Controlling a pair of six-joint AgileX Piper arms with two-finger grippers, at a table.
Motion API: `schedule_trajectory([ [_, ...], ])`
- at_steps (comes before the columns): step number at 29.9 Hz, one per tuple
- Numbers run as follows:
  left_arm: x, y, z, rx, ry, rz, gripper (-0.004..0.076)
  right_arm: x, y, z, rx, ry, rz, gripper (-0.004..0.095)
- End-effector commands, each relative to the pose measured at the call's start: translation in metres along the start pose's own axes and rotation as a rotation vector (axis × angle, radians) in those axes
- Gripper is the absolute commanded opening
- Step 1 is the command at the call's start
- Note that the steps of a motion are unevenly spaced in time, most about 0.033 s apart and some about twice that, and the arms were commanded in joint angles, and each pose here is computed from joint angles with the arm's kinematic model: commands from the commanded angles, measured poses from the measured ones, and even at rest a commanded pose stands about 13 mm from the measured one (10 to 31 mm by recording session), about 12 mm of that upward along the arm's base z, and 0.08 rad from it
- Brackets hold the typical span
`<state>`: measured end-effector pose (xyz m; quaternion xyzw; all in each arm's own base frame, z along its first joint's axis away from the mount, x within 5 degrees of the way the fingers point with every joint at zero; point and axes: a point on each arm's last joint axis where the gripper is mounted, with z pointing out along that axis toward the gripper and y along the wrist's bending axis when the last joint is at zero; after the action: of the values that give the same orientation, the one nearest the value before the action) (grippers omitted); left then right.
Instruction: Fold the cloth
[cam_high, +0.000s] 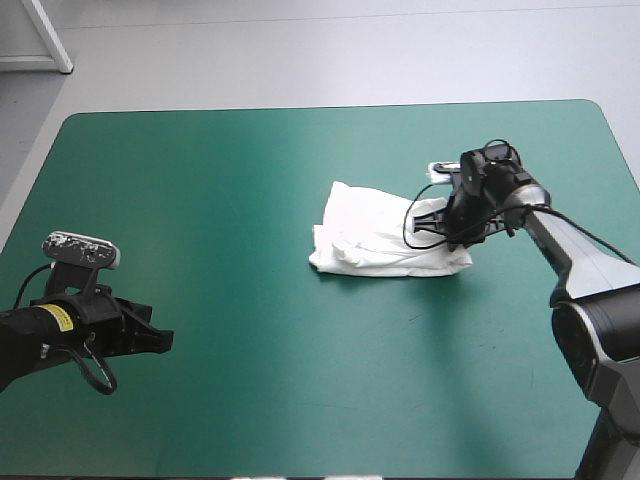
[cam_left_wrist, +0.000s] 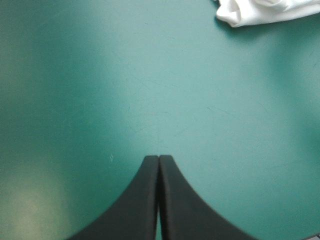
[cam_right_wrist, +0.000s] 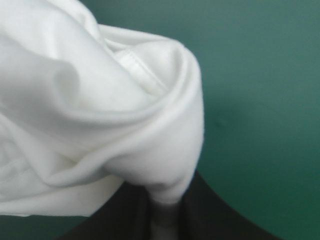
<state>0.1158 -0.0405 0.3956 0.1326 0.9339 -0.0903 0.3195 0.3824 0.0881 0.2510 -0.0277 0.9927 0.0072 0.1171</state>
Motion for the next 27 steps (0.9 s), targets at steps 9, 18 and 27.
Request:
schedule_trajectory([
  [9, -0.001, -0.003, -0.007, 0.019, -0.005, -0.004, -0.0009, 0.039, -0.124, -0.036, 0.157, -0.034, 0.234, -0.0019],
  [18, -0.001, -0.003, -0.007, 0.019, -0.004, -0.004, -0.0009, 0.058, -0.195, -0.051, 0.284, -0.064, 0.385, -0.0019],
  [27, -0.001, -0.003, -0.007, 0.019, -0.001, 0.026, -0.0009, 0.072, -0.243, -0.059, 0.408, -0.11, 0.461, -0.0019],
])
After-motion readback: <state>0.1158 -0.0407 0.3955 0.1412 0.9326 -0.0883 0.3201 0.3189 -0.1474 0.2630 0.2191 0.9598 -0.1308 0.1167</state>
